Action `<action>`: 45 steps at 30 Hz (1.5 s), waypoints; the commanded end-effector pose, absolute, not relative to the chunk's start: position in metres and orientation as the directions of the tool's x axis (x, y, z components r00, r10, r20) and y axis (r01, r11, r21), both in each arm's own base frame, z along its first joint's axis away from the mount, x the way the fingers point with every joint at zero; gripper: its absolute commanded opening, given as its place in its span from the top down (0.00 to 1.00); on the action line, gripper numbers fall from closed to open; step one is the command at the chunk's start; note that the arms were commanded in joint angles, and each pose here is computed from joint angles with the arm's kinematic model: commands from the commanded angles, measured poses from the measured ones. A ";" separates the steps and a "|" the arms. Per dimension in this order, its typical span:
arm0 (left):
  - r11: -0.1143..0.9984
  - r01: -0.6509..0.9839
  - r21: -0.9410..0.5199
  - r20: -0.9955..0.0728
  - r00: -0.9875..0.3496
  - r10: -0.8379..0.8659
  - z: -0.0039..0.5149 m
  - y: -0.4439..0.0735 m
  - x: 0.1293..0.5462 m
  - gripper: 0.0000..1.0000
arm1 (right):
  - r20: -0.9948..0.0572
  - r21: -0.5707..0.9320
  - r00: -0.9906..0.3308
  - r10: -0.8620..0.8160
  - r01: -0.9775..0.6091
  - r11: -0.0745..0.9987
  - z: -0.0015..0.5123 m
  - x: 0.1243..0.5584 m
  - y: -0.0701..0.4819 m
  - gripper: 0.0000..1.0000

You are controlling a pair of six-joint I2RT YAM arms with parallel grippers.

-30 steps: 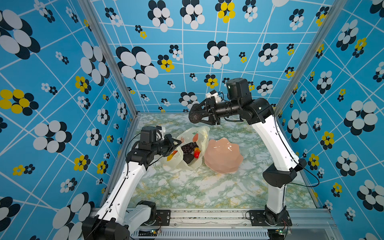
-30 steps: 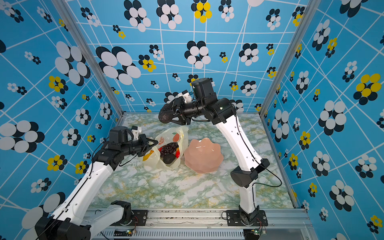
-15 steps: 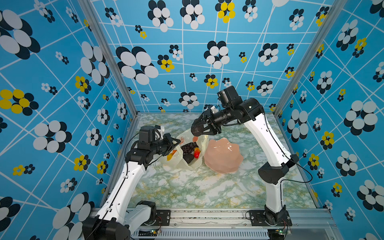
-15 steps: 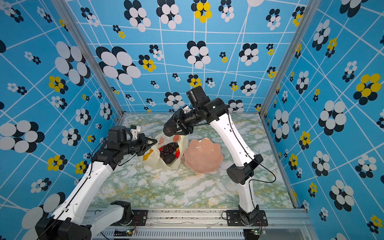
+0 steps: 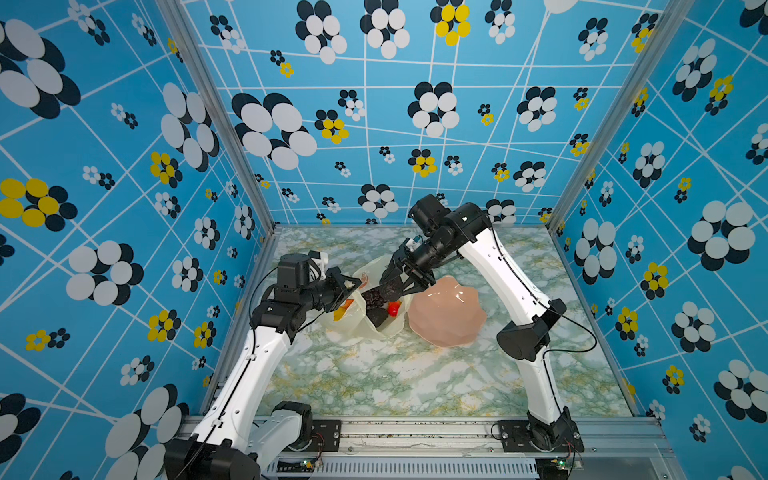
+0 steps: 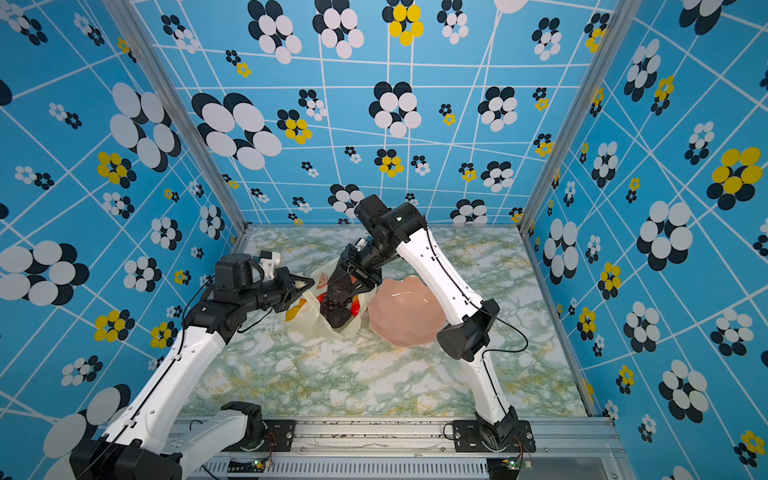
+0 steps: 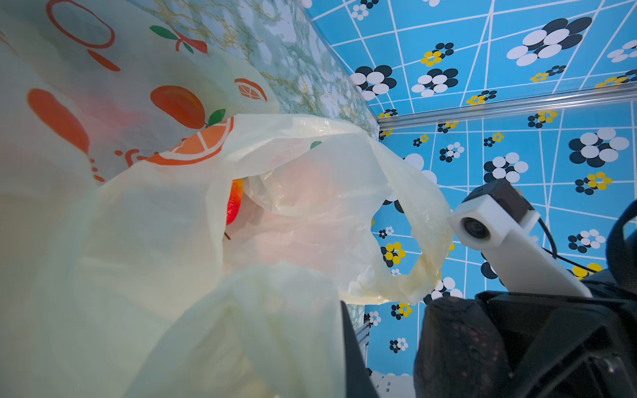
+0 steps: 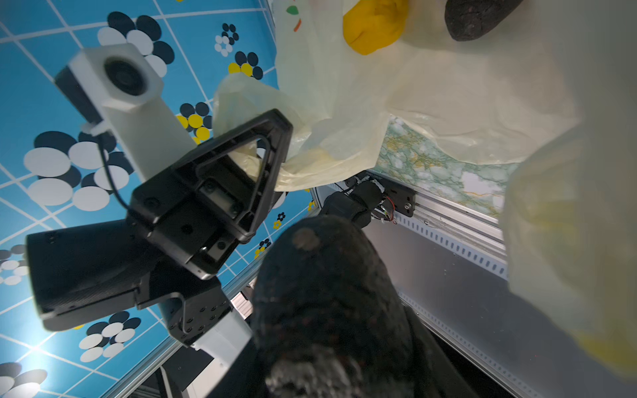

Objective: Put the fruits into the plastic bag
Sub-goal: 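Swing the avocado over toward the bag mouth held by the left gripper, then lower the avocado into the bag and open the right gripper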

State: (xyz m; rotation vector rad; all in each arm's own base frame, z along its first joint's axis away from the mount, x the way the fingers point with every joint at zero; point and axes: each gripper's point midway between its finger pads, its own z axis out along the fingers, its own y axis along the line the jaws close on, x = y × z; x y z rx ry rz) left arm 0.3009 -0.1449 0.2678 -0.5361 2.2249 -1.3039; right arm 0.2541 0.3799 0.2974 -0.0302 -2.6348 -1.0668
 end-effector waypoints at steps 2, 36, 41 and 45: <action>0.454 -0.066 -0.889 -0.237 -0.781 -0.578 0.272 -0.142 0.293 1.00 | 0.245 0.558 -0.959 -0.144 0.018 0.830 0.260 0.249 0.365 0.90; 0.419 -0.083 -0.904 -0.186 -0.806 -0.562 0.260 -0.157 0.275 1.00 | -0.048 0.563 -0.982 -0.182 -0.177 0.807 0.138 0.295 0.503 0.87; 0.415 -0.094 -0.905 -0.179 -0.800 -0.572 0.254 -0.155 0.275 1.00 | -0.002 0.660 -0.980 -0.200 -0.151 0.736 0.131 0.292 0.528 0.84; 0.420 -0.096 -0.902 -0.177 -0.806 -0.565 0.253 -0.155 0.275 1.00 | 0.014 0.711 -0.978 -0.208 -0.136 0.689 0.131 0.291 0.542 0.76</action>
